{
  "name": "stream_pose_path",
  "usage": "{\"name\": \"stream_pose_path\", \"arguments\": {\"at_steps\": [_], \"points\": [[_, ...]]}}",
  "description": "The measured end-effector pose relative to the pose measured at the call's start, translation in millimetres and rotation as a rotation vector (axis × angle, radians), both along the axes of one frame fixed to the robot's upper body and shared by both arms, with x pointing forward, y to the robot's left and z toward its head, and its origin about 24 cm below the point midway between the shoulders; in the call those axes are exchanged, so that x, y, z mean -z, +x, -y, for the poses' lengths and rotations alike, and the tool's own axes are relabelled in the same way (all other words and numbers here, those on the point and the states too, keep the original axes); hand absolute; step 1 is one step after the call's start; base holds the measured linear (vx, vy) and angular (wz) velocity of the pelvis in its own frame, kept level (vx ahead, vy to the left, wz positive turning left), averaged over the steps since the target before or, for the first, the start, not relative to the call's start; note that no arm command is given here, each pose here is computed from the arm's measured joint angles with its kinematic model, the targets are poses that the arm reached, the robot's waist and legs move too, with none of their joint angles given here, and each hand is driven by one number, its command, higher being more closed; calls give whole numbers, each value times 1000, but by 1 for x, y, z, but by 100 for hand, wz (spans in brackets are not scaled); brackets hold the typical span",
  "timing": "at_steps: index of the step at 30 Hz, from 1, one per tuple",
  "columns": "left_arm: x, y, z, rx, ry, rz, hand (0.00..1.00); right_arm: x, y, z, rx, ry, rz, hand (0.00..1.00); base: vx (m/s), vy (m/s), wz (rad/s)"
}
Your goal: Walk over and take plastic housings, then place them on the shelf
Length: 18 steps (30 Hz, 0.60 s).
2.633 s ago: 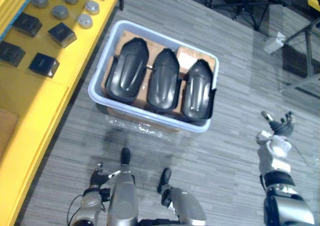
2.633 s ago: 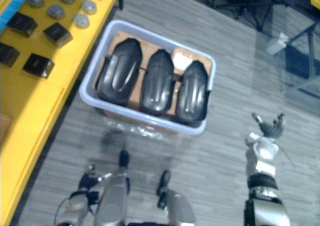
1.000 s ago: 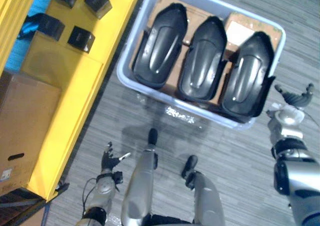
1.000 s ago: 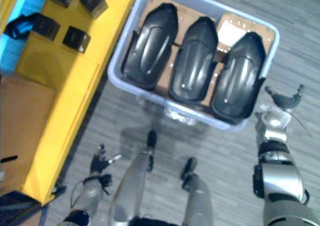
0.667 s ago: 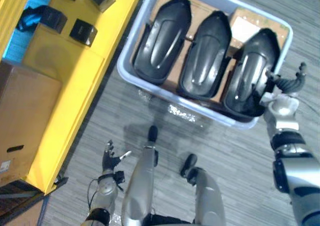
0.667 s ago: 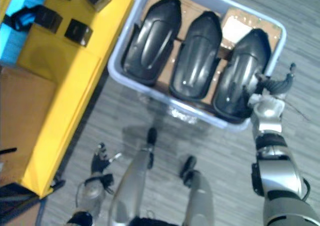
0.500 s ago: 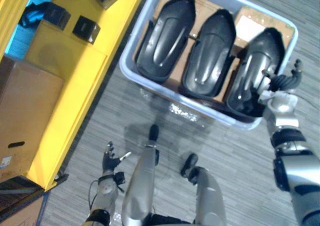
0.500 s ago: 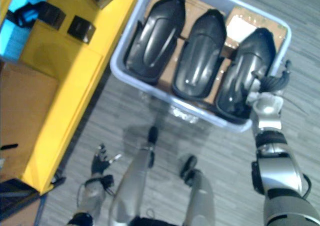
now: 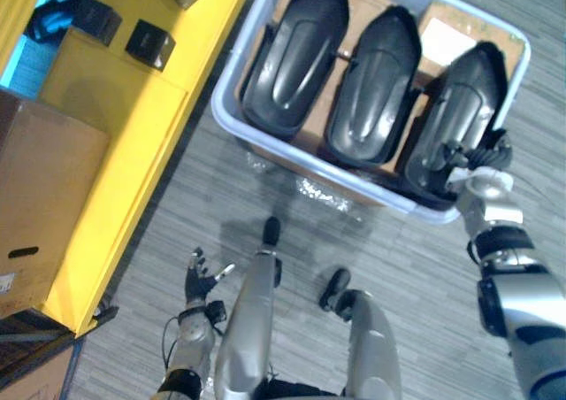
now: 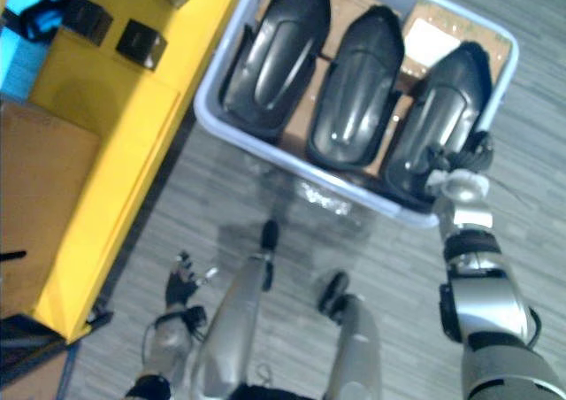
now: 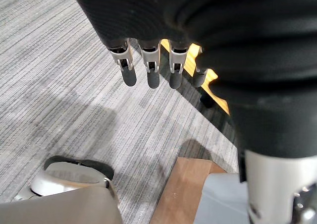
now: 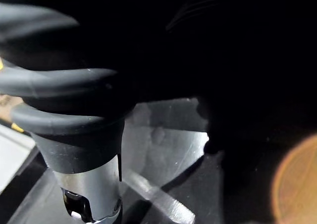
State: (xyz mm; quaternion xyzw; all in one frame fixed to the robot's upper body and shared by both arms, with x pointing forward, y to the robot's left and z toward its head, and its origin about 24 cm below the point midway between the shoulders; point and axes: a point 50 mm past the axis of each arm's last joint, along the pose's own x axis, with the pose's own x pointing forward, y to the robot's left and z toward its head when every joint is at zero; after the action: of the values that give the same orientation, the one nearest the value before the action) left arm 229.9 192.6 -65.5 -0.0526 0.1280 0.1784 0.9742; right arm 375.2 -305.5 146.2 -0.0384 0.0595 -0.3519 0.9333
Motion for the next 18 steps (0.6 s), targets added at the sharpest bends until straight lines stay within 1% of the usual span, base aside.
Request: {"name": "stream_pose_path", "arguments": {"at_steps": [7,15,18], "points": [[-2,2,0,-43,-35,14,0,-3,1,1,1,-8,-14,100,-5,2,-1],[-2,1,-3,-73,-36,15,0,1,-2,6,0,-44,-71,100,-3,0,0],[-3,2,-4,-76,-34,16,0,5,-2,5,-16,-112,-119,100,-28,5,-4]]}}
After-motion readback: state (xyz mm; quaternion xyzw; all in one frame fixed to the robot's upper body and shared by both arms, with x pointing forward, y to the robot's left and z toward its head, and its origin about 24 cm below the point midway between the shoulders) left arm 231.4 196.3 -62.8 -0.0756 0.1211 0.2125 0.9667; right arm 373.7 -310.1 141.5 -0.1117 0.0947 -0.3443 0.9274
